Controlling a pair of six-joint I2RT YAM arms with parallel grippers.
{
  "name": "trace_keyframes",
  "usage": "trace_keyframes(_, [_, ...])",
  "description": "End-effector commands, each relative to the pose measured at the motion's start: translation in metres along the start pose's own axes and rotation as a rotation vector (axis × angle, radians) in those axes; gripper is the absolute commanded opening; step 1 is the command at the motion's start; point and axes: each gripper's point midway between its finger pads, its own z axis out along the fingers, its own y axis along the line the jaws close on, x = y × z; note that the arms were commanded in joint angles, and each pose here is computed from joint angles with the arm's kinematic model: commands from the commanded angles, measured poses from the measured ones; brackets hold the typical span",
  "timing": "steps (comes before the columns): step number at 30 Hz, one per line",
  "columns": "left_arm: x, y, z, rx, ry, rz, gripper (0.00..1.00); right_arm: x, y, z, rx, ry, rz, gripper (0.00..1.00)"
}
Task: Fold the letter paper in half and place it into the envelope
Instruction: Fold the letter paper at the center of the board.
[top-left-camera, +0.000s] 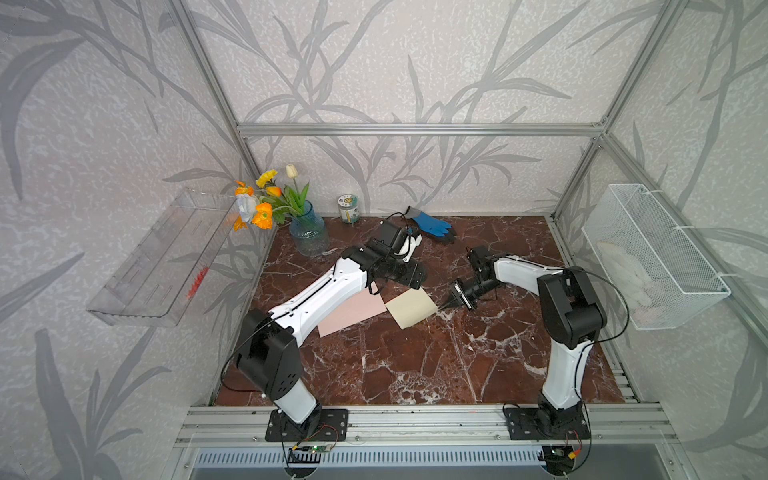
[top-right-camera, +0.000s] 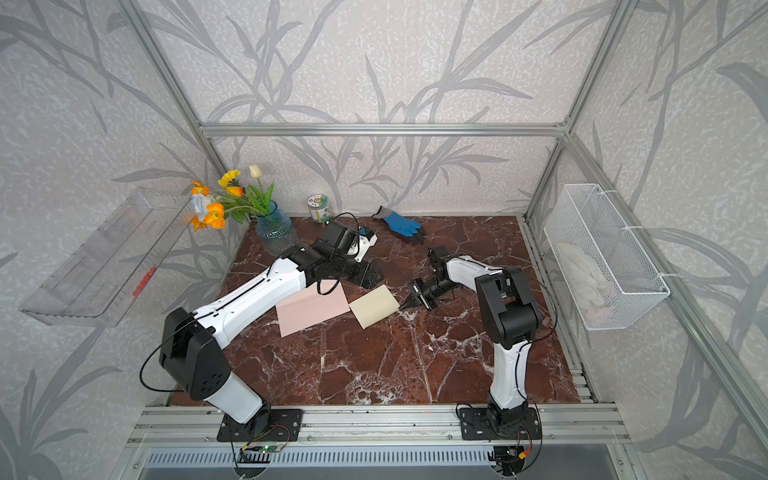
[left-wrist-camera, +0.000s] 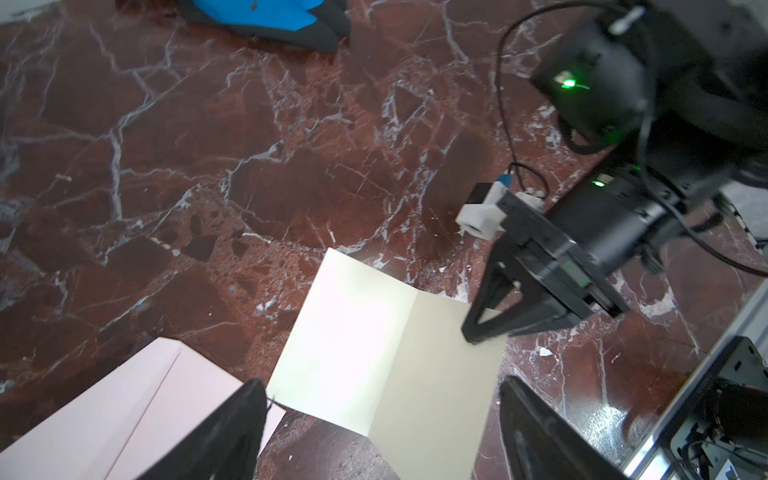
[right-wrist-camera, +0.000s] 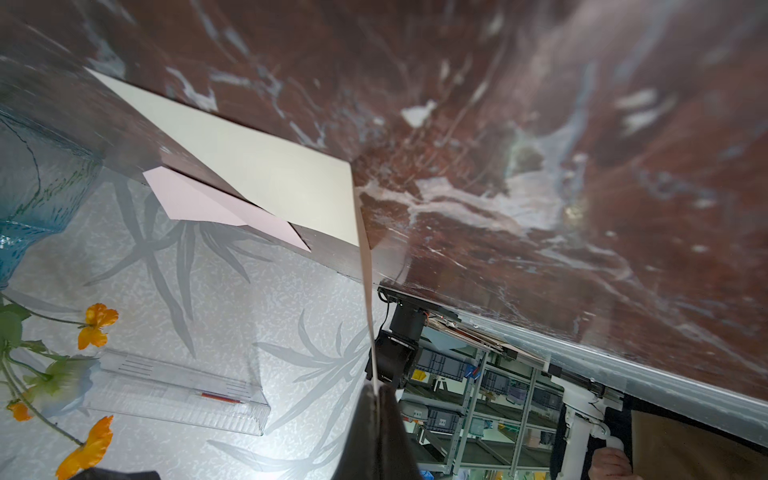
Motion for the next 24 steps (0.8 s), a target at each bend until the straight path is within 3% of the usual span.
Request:
trace_keyframes(1, [0.010, -0.008, 0.003, -0.015, 0.023, 0.125, 0.87, -0.001, 0.008, 0.001, 0.012, -0.004, 0.013, 0.00])
trace_keyframes(10, [0.038, -0.039, 0.011, -0.024, 0.162, 0.349, 0.81, -0.001, 0.011, 0.006, 0.015, 0.004, 0.028, 0.00])
trace_keyframes(16, [0.055, -0.053, 0.018, 0.023, 0.218, 0.372, 0.72, -0.001, 0.015, 0.009, 0.013, 0.007, 0.026, 0.00])
trace_keyframes(24, [0.096, -0.052, 0.040, 0.028, 0.379, 0.367, 0.63, 0.000, 0.018, 0.011, 0.009, 0.008, 0.029, 0.00])
